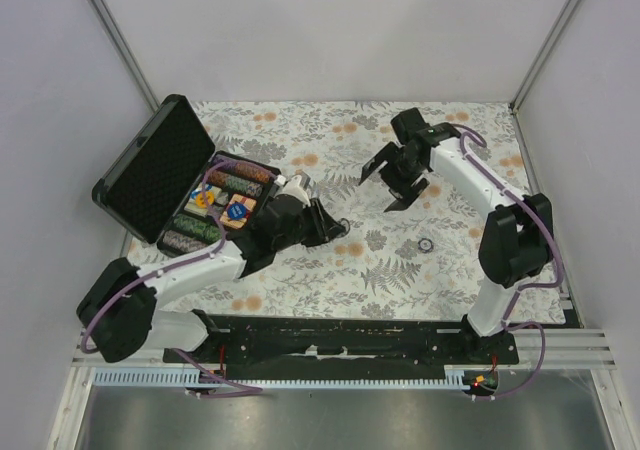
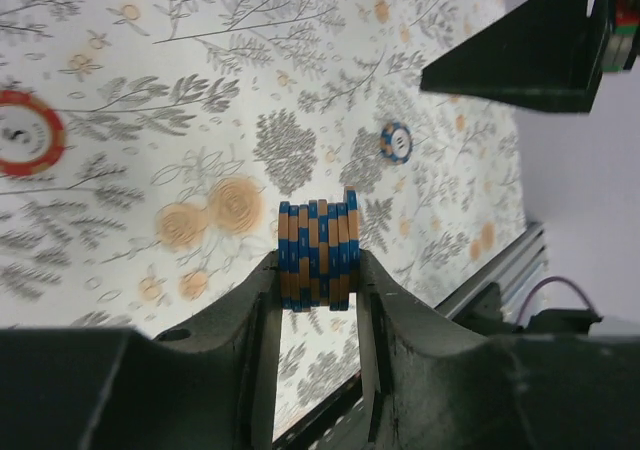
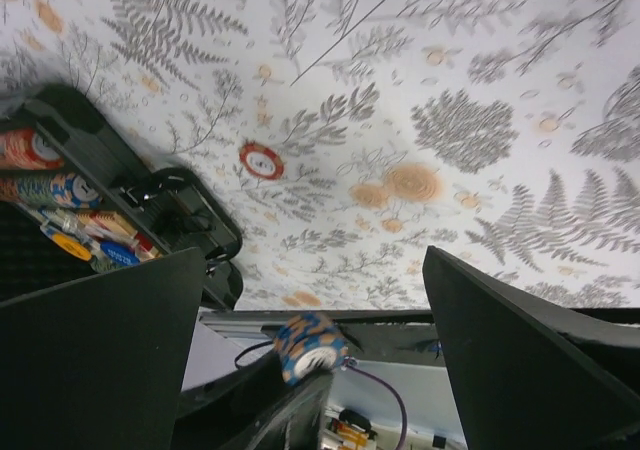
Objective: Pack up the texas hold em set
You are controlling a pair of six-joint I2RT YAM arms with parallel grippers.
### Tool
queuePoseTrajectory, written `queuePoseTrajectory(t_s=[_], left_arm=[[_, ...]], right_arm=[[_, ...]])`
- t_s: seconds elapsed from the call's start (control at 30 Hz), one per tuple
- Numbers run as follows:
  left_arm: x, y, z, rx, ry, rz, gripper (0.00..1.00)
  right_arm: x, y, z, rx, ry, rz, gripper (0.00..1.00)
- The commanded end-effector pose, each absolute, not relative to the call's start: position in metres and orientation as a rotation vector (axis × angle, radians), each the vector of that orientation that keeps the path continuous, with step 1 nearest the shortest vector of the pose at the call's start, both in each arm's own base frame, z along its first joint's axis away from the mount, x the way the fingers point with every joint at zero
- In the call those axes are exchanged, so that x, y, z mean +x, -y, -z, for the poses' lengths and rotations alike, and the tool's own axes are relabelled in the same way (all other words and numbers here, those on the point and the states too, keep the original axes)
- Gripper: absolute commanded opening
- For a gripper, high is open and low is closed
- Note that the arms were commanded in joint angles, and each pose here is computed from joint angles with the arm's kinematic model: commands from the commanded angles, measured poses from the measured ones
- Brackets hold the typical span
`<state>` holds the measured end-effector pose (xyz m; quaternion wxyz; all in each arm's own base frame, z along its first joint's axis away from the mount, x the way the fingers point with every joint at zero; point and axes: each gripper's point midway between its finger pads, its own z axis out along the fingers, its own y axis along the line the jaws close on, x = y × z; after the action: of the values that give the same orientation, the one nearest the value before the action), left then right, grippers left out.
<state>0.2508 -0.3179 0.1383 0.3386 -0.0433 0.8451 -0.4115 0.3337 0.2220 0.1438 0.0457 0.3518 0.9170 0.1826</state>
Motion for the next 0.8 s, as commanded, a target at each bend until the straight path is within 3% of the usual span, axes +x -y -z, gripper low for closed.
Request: queuePoseTrajectory(t_s=[0.0,0.2,0.43,0.77], left_arm=[[0.240,0.275,-0.152,0.135,-2.249,0.818,0.02],[0.238,0.204,-0.168,0.275,-2.337,0.560,0.02],[0.232,0.138,-0.155,0.218,-2.488,0.324,0.02],[0.249,0.098,-0.170,0.333,-2.496,0.058,0.02]], right_arm=[[0.338,-0.194,-0.144,0.949,-2.778,-0.616,0.98],[0.316,-0.171,-0.121,0.905,-2.788,-0.590,0.97],[0.300,-0.156,-0.110,0.925,-2.778,-0.583,0.96],[0.298,-0.148,-0.119,0.909,-2.792,-0.610,0.95]])
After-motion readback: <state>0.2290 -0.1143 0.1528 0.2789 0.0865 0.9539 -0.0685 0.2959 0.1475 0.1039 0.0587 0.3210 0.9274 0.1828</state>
